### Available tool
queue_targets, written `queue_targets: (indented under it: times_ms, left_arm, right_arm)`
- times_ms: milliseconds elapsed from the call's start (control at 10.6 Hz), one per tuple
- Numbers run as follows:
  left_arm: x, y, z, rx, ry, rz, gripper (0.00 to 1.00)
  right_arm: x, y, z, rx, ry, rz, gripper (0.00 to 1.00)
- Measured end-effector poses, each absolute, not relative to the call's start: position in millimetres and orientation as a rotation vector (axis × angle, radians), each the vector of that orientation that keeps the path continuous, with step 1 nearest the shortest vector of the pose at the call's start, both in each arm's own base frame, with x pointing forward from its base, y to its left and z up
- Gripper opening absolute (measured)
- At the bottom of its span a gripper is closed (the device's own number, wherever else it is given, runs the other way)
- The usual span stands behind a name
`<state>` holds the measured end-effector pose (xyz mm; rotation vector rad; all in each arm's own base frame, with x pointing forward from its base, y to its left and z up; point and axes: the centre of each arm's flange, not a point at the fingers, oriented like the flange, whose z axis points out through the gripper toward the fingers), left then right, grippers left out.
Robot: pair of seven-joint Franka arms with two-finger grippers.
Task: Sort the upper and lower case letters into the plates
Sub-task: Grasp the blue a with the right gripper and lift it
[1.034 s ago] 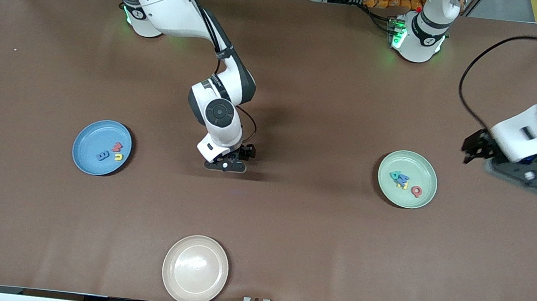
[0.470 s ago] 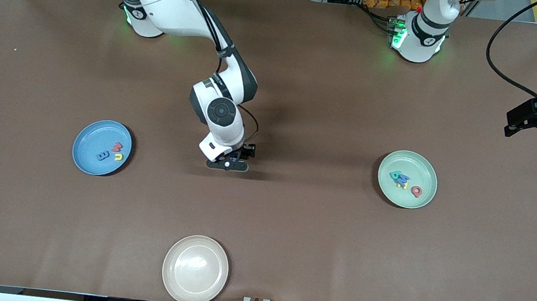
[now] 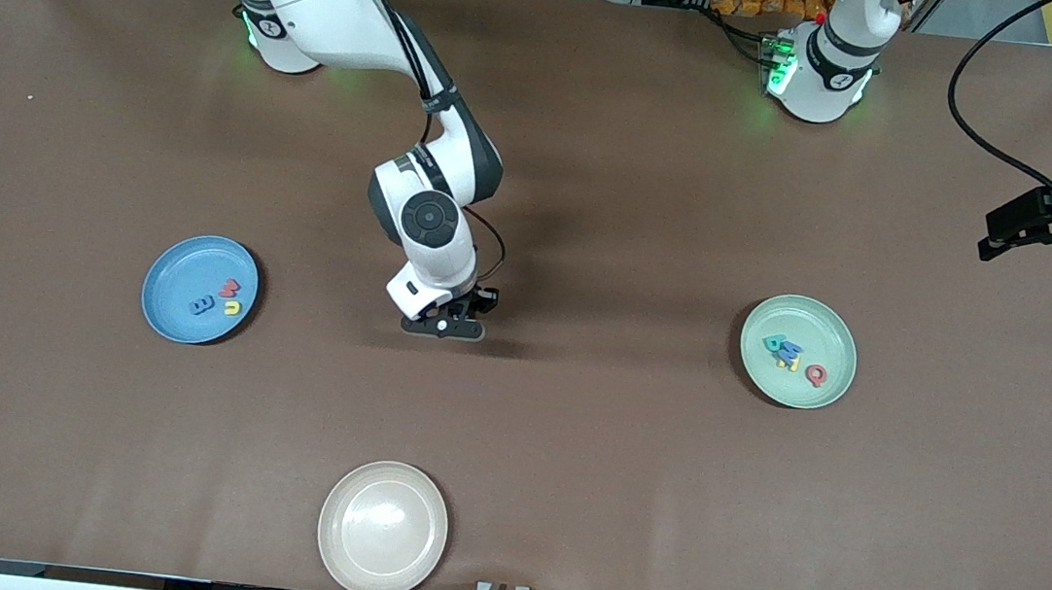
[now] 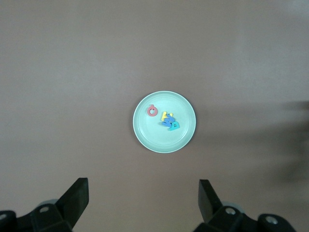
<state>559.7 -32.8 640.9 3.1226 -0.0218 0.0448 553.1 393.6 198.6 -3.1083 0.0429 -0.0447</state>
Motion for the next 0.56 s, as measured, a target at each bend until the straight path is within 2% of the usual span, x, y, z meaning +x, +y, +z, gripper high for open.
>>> queue_targets:
  times_ms: [282,564]
  left_arm:
    - [559.8,-28.9,641.1,3.123,-0.011,0.045,1.00]
    - [559.6,-27.6,641.5,3.123,-0.007,0.047,1.00]
  right_arm:
    - [591.9,334.0,241.5,-3.106,0.039,-0.033,0.37]
    - [618.4,242.2,262.9,-3.119,-0.122,0.031,0.37]
